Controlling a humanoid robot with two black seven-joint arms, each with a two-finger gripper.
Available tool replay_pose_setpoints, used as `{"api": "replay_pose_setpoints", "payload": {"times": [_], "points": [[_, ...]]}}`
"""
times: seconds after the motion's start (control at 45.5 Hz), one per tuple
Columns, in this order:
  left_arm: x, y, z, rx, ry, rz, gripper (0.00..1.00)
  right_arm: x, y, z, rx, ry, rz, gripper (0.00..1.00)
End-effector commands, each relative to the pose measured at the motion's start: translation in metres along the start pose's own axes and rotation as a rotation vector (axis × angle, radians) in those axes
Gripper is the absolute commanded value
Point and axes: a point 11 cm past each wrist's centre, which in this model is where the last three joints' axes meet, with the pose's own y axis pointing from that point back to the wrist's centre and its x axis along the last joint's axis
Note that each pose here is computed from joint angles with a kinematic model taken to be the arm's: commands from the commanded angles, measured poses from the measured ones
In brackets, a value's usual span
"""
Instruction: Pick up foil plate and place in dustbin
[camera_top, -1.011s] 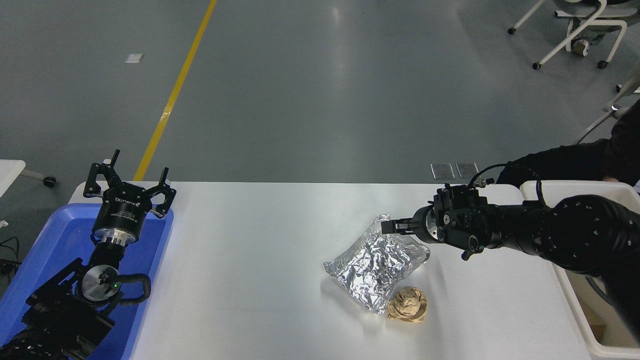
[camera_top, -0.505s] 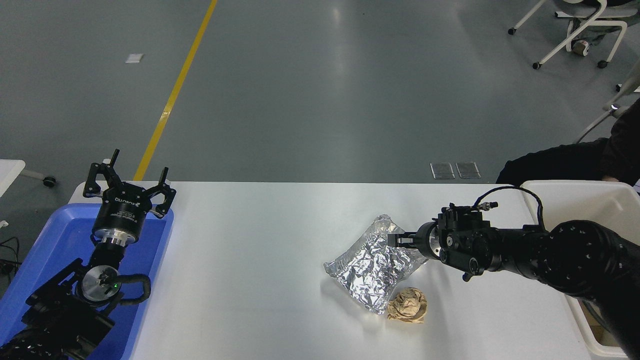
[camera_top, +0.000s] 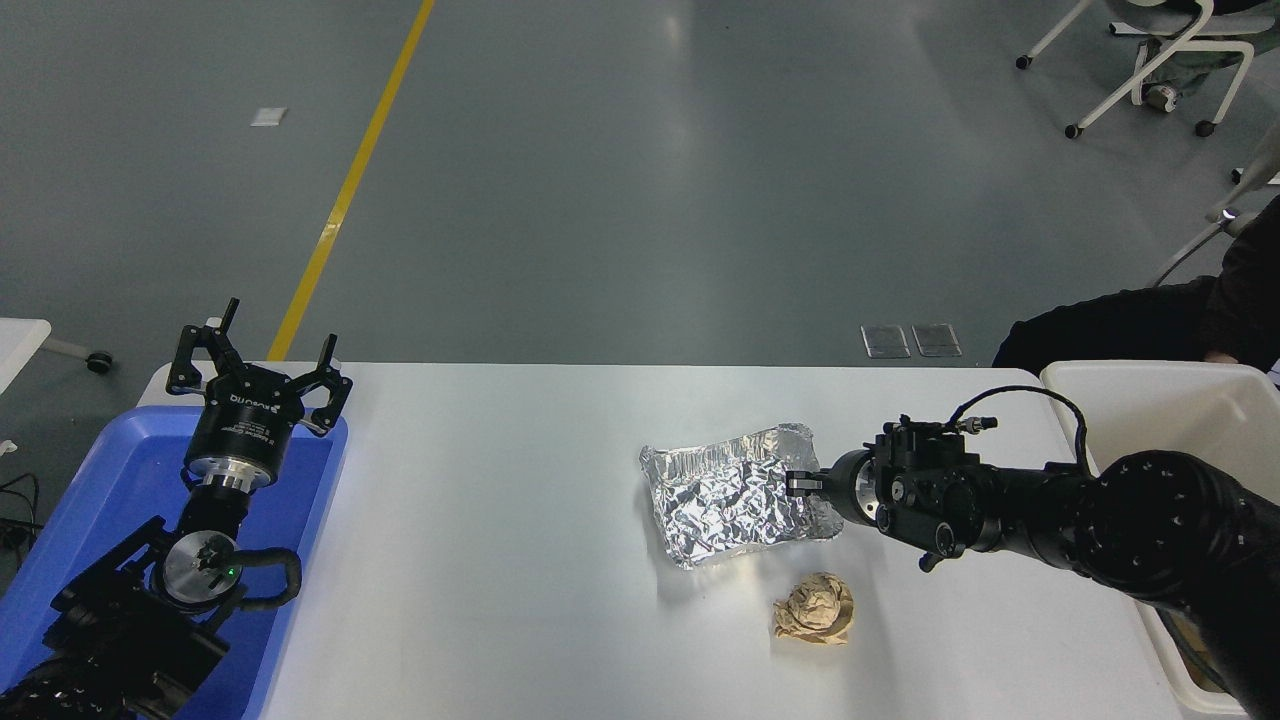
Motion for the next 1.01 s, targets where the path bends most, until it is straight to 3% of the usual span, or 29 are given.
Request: {"api": "replay_pose_setpoints", "payload": {"times": [0.0,0.242,0.549,0.989], "points": [[0.0,0.0,0.0,0.0,0.0,0.0,1.0,0.034,0.021,-0.035,0.061,0.064,-0.015,0.0],[0.0,0.001,0.0,0.002,0.0,0.0,1.0,0.103,0.101,-0.008,0.029,0.078,-0.065,0.0],[0.001,0.001,0.001,0.0,0.0,0.002,1.0,0.151,0.237,-0.011,0.088,-0.024,-0.222,0.0],[0.0,0.001,0.0,0.0,0.001,0.0,1.0,0.2,0.323,-0.04,0.087,0.052,-0.153,0.0]]}}
